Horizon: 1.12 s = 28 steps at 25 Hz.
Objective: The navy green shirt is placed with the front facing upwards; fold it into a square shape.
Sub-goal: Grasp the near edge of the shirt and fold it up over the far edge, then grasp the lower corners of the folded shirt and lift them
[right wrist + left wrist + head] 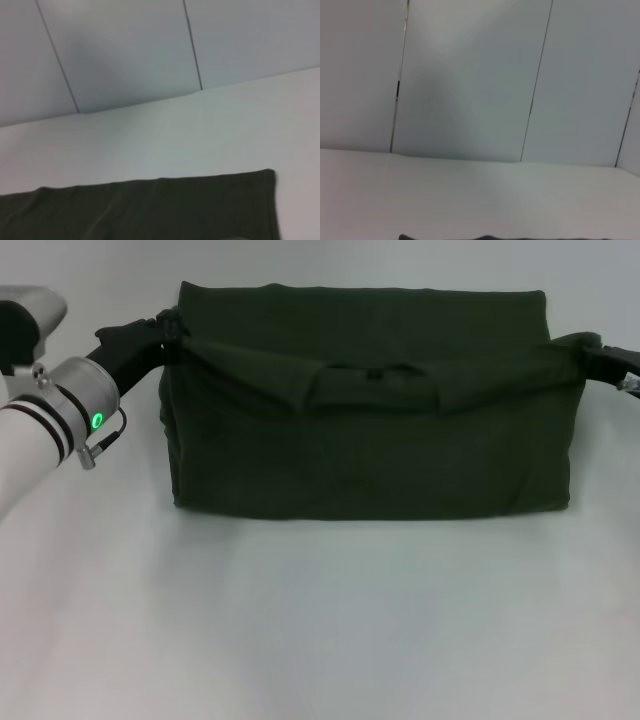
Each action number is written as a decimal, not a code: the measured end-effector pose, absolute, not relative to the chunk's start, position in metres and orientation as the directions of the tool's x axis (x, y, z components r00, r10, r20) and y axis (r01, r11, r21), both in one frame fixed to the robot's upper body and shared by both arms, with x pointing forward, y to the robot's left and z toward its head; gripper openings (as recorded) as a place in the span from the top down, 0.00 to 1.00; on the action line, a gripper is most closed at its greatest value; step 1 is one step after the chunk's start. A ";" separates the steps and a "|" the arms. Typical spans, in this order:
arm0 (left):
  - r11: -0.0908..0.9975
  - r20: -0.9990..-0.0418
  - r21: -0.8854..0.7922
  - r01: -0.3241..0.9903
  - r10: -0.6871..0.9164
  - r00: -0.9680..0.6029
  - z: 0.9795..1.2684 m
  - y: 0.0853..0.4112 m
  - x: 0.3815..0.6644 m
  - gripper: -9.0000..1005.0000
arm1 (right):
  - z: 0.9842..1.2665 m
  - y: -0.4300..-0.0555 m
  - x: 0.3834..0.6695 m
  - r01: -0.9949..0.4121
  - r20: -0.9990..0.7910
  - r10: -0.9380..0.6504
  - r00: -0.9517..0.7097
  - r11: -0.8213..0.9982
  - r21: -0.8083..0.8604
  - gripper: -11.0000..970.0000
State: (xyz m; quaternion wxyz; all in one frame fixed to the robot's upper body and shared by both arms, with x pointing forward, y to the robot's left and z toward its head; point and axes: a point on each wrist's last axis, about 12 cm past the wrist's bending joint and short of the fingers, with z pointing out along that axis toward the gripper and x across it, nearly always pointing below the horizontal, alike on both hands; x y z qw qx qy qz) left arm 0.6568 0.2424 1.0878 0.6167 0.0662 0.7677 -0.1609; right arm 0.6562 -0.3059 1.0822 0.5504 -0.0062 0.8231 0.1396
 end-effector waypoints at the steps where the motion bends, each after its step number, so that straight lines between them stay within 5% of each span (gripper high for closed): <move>1: 0.941 -0.968 -0.160 0.298 -0.091 -0.234 1.087 0.241 0.657 0.95 | 1.082 -0.304 0.656 -0.168 -0.907 0.138 -0.397 0.961 0.220 0.83; 12: 0.948 -0.964 -0.161 0.275 -0.092 -0.249 1.086 0.247 0.657 0.84 | 1.082 -0.296 0.659 -0.183 -0.905 0.116 -0.408 0.961 0.206 0.81; 21: 0.948 -0.948 -0.245 0.204 -0.190 -0.256 1.088 0.271 0.652 0.46 | 1.097 -0.303 0.665 -0.206 -0.907 0.138 -0.398 0.950 0.235 0.45; 28: 0.891 -0.939 -0.287 0.353 -0.189 -0.287 1.092 0.288 0.625 0.26 | 1.109 -0.321 0.645 -0.336 -0.882 0.142 -0.450 0.888 0.315 0.25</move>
